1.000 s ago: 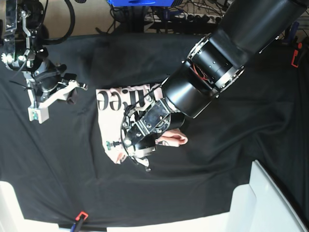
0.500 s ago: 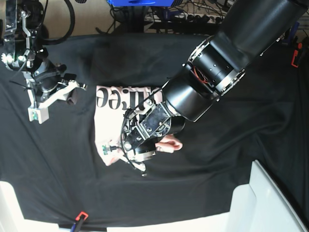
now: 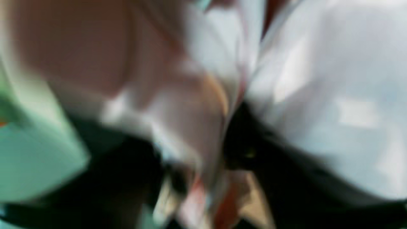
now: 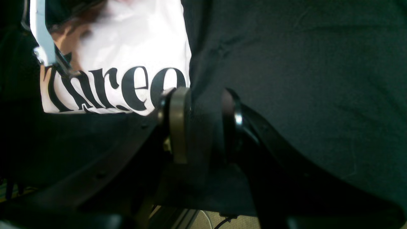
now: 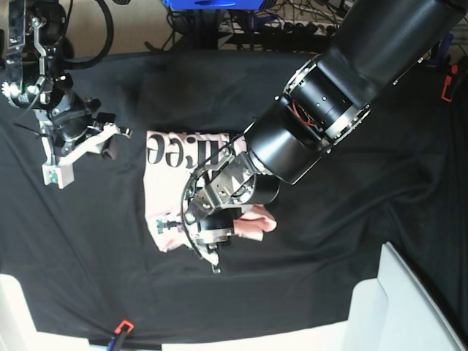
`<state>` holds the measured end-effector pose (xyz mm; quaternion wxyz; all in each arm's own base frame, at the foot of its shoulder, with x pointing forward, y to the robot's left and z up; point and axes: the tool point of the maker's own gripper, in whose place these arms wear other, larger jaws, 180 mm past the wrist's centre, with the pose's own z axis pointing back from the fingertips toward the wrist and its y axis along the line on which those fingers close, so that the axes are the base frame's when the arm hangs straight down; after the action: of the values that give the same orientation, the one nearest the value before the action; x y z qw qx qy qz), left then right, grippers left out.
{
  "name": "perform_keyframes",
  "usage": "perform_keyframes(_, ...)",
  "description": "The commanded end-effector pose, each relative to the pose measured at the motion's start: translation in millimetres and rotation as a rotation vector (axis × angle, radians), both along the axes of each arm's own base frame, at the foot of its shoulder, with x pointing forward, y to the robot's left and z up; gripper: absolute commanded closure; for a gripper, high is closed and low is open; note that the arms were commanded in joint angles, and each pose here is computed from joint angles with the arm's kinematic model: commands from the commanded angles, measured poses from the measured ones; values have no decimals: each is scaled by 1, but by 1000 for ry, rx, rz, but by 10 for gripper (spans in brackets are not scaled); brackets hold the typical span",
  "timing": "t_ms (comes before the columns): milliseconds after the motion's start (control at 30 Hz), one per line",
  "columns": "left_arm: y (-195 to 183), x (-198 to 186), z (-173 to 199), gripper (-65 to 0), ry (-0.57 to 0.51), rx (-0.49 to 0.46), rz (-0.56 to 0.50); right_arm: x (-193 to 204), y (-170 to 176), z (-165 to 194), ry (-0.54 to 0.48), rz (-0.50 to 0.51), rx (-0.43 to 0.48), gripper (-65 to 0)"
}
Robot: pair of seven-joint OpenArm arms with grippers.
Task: Fold the T-shirt properly
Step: 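Fold the held shirt edge over onto the stack with the left gripper, then press and smooth the folded stack with the left gripper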
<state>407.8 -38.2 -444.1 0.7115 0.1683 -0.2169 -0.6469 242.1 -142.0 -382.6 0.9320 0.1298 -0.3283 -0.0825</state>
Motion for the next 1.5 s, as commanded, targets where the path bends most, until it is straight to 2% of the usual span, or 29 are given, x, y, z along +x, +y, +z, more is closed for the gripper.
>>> perform_keyframes(0,-8,17,20,-316,-69,6,-22,7,-3,9,-39,0,-6,-165)
perform_keyframes(67,-5,21,23,-400,-110,49,-56,7,-3,9,-39,0,-6,-165)
perform_keyframes(133,-7,26,26,-455,-151,69,-102,7,-3,9,-39,0,-6,-165)
perform_keyframes(300,-11,28,29,-480,-188,82,-153,7,-2,9,-38,1,-6,-165)
perform_keyframes(400,-29,27,46,-480,-233,24,-168,6,-2,8,-34,3,-5,-165)
perform_keyframes(467,-35,30,69,-480,-277,-70,-119,5,-2,7,-31,3,-5,-165)
perform_keyframes(567,-14,33,109,-474,-349,-178,62,5,-1,7,-31,4,-3,-165)
perform_keyframes(633,-8,21,130,-467,-391,-228,127,4,6,6,-26,23,2,-165)
perform_keyframes(667,-8,10,134,-442,-398,-250,140,2,12,5,-23,46,0,-165)
perform_keyframes(700,-8,-2,130,-386,-386,-266,152,2,18,4,-21,65,3,-165)
perform_keyframes(767,-3,-27,112,-217,-347,-270,160,3,27,5,-25,89,13,-165)
perform_keyframes(800,3,-38,99,-170,-319,-257,161,3,31,4,-22,96,19,-164)
perform_keyframes(867,8,-59,78,-175,-253,-272,177,-1,39,-3,-2,116,26,-164)
perform_keyframes(967,14,-78,70,-149,-194,-337,193,-1,40,-11,22,121,25,-155)
perform_keyframes(1033,18,-84,74,-87,-180,-381,208,-3,38,-18,40,114,24,-102)
perform_keyframes(1133,51,-76,81,0,-206,-408,319,-6,35,-23,57,110,19,-1)
perform_keyframes(1233,71,-73,85,0,-234,-401,371,-8,35,-24,62,112,18,-3)
perform_keyframes(1467,66,-84,78,0,-210,-430,367,-8,37,-24,59,110,24,-3)
